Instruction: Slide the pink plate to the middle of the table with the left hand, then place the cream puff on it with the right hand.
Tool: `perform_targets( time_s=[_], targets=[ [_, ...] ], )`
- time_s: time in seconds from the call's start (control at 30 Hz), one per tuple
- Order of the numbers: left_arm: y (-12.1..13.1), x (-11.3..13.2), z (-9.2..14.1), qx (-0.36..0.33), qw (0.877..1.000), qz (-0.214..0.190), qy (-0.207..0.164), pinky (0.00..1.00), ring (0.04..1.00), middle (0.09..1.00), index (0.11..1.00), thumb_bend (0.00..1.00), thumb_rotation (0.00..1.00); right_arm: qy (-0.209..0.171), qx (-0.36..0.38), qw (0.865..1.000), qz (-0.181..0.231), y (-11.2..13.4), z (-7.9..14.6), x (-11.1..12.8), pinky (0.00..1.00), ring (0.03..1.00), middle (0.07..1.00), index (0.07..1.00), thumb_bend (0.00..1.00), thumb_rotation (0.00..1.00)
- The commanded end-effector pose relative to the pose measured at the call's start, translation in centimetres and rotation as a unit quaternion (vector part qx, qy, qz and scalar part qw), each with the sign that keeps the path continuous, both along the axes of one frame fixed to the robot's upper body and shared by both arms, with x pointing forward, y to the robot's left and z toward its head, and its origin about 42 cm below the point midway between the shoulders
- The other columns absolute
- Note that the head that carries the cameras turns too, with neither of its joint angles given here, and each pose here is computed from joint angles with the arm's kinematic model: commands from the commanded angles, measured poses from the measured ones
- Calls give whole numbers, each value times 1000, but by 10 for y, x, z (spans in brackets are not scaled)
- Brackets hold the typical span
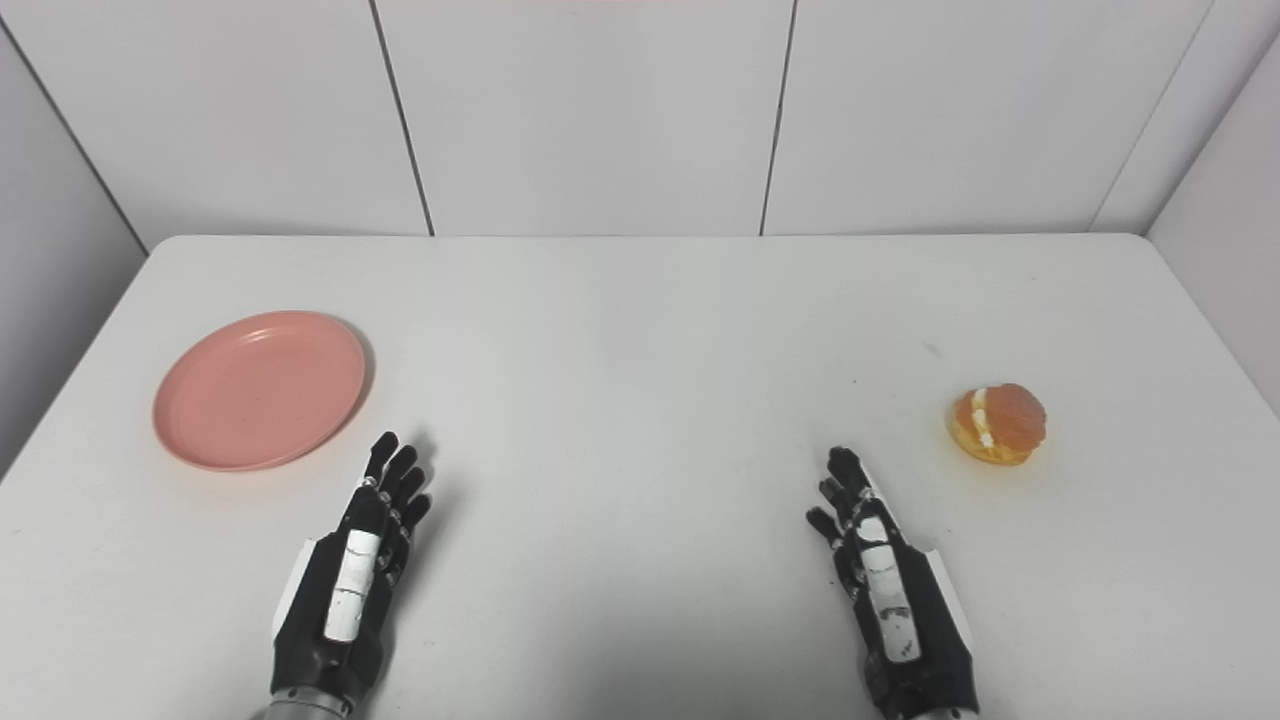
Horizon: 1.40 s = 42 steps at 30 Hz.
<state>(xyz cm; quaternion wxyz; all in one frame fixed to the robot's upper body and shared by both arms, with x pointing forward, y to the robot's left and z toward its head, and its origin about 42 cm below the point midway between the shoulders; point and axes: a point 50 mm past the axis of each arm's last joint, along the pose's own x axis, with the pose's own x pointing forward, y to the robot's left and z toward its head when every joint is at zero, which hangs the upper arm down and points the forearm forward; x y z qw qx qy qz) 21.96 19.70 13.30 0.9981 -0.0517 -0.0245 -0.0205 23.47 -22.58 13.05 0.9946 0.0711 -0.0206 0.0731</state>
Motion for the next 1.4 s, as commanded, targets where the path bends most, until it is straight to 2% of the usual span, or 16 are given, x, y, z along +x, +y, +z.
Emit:
perform_targets(
  time_s=[0.0, 0.4, 0.6, 0.77, 1.0, 1.37],
  targets=[
    [-9, -22, -9, -15, 1000, 14, 21, 1000, 1000, 1000, 1000, 912, 843, 4, -4, 1000, -5, -7, -4, -5, 1000, 982, 984, 949, 837, 935],
    [-8, -25, -8, -8, 999, 8, 30, 1000, 1000, 1000, 1000, 830, 855, 14, -4, 1000, -7, -5, -6, -7, 1000, 990, 986, 953, 824, 941],
    [0, -25, -9, -7, 999, 2, 36, 1000, 1000, 1000, 1000, 880, 839, 14, -4, 1000, -11, 3, -7, -7, 1000, 984, 978, 946, 834, 935],
    [12, -25, -11, -6, 999, -6, 39, 1000, 1000, 1000, 1000, 877, 853, 14, -4, 1000, -14, 13, -8, -7, 987, 971, 972, 942, 861, 924],
    [25, -25, -16, -13, 999, -2, 44, 1000, 1000, 1000, 1000, 921, 841, 15, -2, 1000, -19, 25, -6, -6, 984, 963, 970, 937, 895, 915],
    [20, -25, -20, -11, 999, 0, 48, 1000, 1000, 1000, 1000, 934, 836, 18, -4, 1000, -18, 16, -9, -7, 992, 961, 969, 938, 897, 923]
  ],
)
